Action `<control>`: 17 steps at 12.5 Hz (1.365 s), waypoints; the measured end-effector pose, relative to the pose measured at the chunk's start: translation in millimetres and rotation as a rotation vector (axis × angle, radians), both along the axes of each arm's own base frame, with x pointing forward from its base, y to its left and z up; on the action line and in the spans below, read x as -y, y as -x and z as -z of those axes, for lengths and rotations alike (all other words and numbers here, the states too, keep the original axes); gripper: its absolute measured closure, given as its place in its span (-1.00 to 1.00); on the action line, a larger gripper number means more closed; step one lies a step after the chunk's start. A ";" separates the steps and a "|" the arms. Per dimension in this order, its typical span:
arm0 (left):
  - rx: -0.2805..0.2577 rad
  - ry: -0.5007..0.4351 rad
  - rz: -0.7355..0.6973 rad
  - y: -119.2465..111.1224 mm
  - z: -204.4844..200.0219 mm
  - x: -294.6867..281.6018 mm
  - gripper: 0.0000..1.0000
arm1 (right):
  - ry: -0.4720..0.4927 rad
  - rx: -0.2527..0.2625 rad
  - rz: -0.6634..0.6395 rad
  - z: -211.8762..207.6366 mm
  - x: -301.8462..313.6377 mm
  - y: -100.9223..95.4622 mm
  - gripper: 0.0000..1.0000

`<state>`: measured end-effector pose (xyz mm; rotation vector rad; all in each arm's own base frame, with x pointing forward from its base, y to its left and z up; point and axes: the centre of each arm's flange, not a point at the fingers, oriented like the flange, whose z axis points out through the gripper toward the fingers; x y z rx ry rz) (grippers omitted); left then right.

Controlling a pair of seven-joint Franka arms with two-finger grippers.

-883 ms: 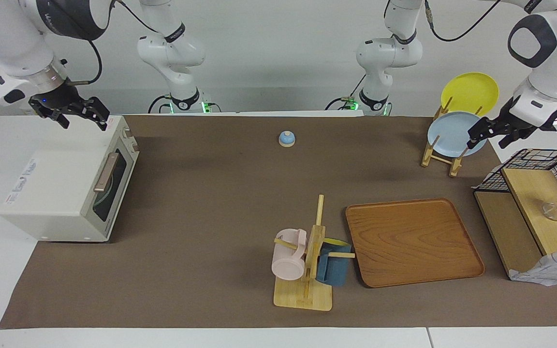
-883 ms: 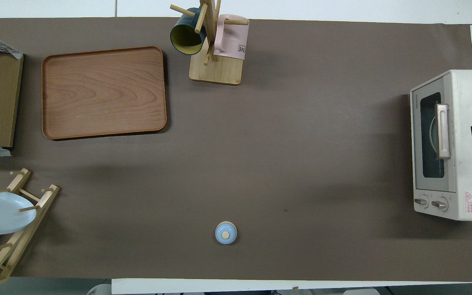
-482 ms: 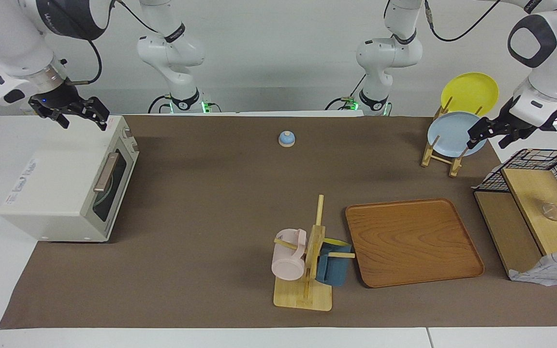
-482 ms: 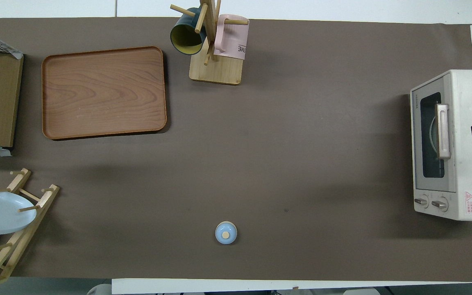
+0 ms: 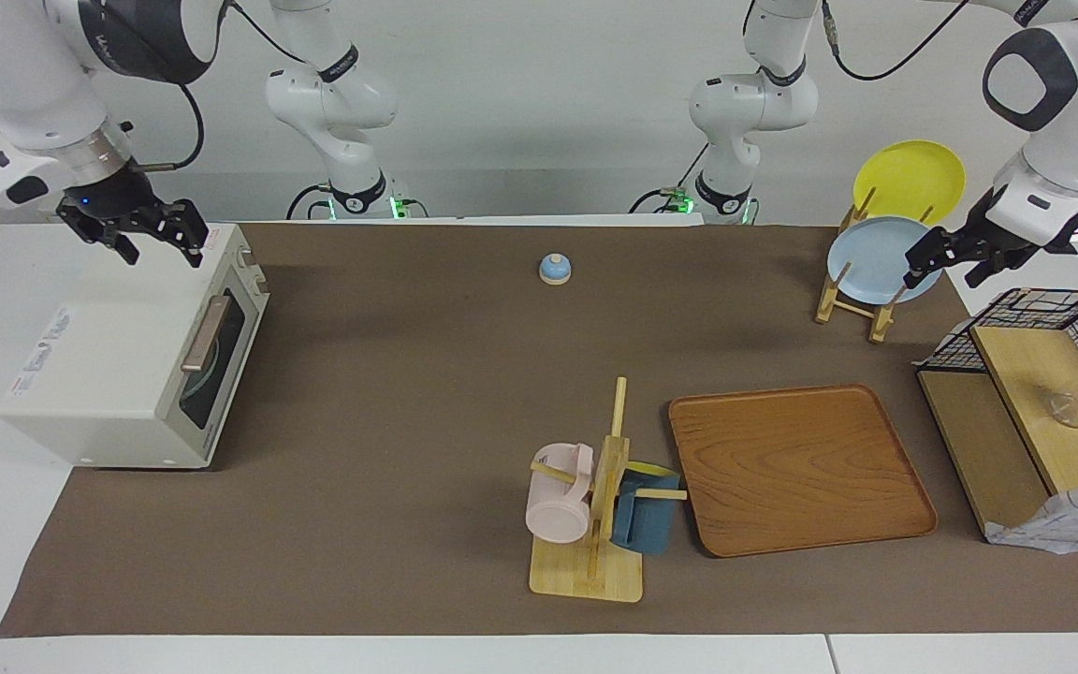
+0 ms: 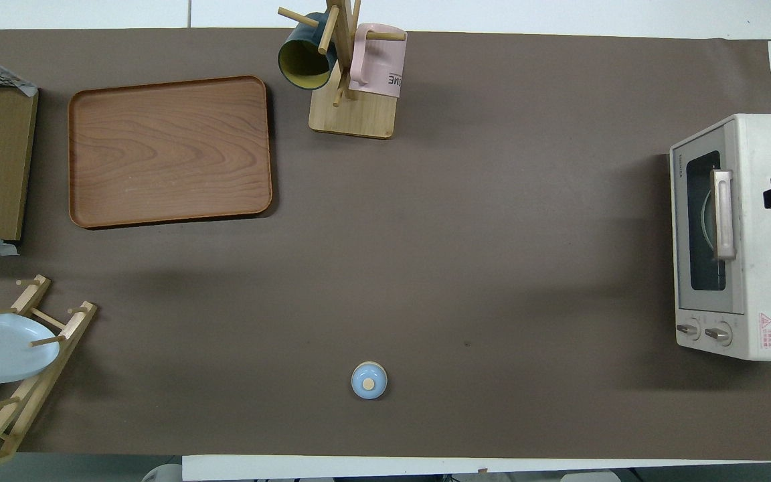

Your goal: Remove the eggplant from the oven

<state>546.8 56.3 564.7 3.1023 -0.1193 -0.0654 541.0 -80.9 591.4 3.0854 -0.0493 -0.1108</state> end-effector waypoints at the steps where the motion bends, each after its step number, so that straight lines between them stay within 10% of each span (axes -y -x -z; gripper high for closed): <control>1: 0.000 0.000 0.000 0.0 0.0 0.0 -1.00 | 0.000 -0.004 -0.012 12.8 -4.8 -4.6 -0.03; 5: 0.000 0.000 0.000 0.0 0.0 0.0 -1.00 | 0.048 -0.059 -0.076 81.8 -21.9 -28.5 0.97; 17: 0.000 0.000 0.000 0.0 0.0 0.0 -1.00 | 0.134 -0.095 -0.224 133.4 -51.4 -26.6 0.98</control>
